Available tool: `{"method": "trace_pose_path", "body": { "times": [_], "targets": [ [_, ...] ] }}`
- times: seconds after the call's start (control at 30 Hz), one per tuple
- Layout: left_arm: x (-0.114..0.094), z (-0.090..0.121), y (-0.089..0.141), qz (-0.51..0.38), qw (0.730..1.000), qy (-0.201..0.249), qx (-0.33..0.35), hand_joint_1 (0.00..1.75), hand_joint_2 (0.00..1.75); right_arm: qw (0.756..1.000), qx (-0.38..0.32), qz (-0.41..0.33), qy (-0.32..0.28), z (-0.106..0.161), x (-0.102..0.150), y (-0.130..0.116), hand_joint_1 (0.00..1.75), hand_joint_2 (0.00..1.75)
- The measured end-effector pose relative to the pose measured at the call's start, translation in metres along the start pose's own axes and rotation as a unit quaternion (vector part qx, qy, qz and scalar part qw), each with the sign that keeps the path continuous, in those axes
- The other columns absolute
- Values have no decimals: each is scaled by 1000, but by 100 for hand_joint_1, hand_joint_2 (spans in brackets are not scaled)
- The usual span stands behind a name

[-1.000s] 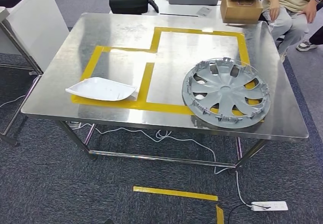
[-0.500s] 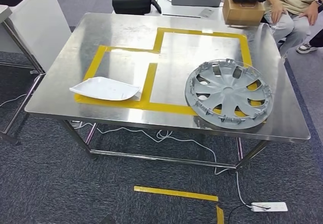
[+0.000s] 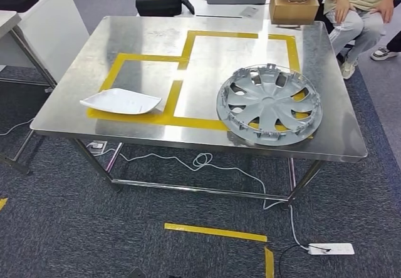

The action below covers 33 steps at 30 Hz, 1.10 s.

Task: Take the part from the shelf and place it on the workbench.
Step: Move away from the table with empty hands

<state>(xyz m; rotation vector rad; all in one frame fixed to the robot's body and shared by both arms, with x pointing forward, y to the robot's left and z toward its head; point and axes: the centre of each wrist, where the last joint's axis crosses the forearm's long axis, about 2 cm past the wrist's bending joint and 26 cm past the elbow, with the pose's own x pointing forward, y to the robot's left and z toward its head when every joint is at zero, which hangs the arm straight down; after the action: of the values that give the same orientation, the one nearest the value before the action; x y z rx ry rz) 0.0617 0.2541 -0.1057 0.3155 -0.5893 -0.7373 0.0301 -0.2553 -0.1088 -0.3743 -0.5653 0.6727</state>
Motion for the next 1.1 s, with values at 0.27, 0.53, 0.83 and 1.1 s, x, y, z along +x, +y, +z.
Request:
{"method": "trace_pose_path", "body": {
  "times": [0.27,0.53,0.83,1.1],
  "targets": [
    [1,-2,3,3,1000,0,5,0,0,1000,0,-4,-1,0,2,1,0,0],
    [4,-1,0,7,1000,-1,4,0,0,1000,-1,-5,0,0,1,1,0,0],
    [2,-1,0,11,1000,2,6,0,0,1000,-1,-5,-2,0,2,1,0,0],
    [2,-1,1,11,1000,2,7,0,0,1000,-1,-5,-2,0,1,0,0,0]
  ]
}}
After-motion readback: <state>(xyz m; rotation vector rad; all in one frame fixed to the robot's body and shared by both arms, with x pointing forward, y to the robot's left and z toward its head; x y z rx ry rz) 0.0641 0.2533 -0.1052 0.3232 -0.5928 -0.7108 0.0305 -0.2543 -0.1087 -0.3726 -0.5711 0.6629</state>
